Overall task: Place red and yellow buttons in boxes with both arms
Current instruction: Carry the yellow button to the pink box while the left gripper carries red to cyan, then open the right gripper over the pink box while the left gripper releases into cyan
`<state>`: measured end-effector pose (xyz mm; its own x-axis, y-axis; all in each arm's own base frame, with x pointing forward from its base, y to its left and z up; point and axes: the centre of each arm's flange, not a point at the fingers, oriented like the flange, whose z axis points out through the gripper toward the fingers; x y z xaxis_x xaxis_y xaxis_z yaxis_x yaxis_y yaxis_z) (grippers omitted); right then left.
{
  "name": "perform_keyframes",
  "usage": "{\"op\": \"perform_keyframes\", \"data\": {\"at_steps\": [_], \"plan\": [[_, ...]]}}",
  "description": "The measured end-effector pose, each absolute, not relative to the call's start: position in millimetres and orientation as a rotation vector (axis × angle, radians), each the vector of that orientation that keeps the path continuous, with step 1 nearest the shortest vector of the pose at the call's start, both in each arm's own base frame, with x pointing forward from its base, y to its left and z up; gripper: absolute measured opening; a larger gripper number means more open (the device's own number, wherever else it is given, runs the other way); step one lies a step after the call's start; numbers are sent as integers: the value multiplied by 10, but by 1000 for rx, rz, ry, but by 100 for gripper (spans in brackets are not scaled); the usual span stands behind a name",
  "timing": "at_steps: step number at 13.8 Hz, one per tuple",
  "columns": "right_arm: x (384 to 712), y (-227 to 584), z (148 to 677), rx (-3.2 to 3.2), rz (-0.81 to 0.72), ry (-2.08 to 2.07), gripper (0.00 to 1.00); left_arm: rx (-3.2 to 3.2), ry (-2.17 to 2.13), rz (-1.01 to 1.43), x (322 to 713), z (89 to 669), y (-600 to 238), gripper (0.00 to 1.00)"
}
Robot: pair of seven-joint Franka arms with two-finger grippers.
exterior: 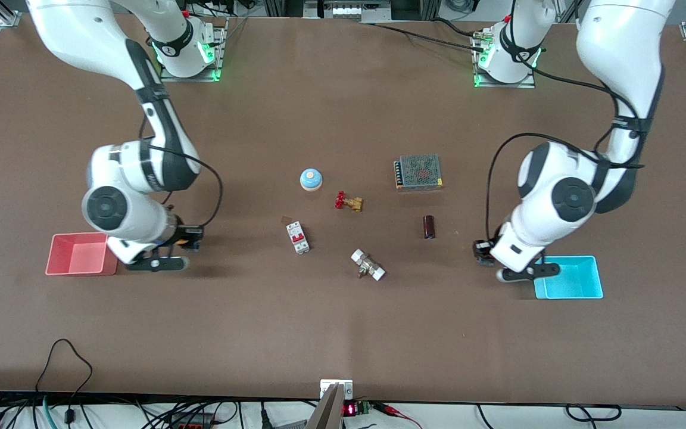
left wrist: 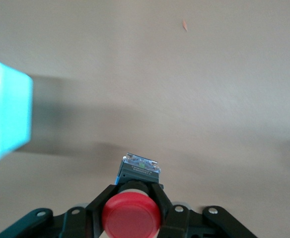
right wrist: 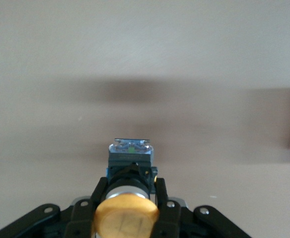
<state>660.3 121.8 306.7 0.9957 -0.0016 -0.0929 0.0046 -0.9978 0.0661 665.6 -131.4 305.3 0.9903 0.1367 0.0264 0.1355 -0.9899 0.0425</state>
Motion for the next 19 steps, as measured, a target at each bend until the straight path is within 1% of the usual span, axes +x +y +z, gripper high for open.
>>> {"op": "perform_keyframes", "data": {"at_steps": [2, 3, 6, 8, 11, 14, 19], "plan": [[6694, 615, 3324, 3060, -122, 25, 41, 3102, 165, 50, 6774, 3181, -927, 35], [6712, 278, 3357, 3057, -126, 39, 41, 3105, 142, 54, 6819, 3231, -727, 35], [6678, -649, 3258, 3064, -171, 68, 41, 3113, 59, 68, 6883, 3287, -154, 35], [6624, -1060, 3138, 3069, -204, 75, 41, 3116, -1, 55, 6881, 3224, 165, 35], [6589, -1245, 2977, 3070, -239, 71, 41, 3109, -48, 12, 6865, 2950, 530, 35], [6569, -1328, 2809, 3068, -271, 68, 41, 3098, -47, 14, 6890, 2606, 599, 35], [6681, -1323, 2664, 3056, -234, 94, 41, 3097, -40, 18, 6900, 2242, 651, 35]]}}
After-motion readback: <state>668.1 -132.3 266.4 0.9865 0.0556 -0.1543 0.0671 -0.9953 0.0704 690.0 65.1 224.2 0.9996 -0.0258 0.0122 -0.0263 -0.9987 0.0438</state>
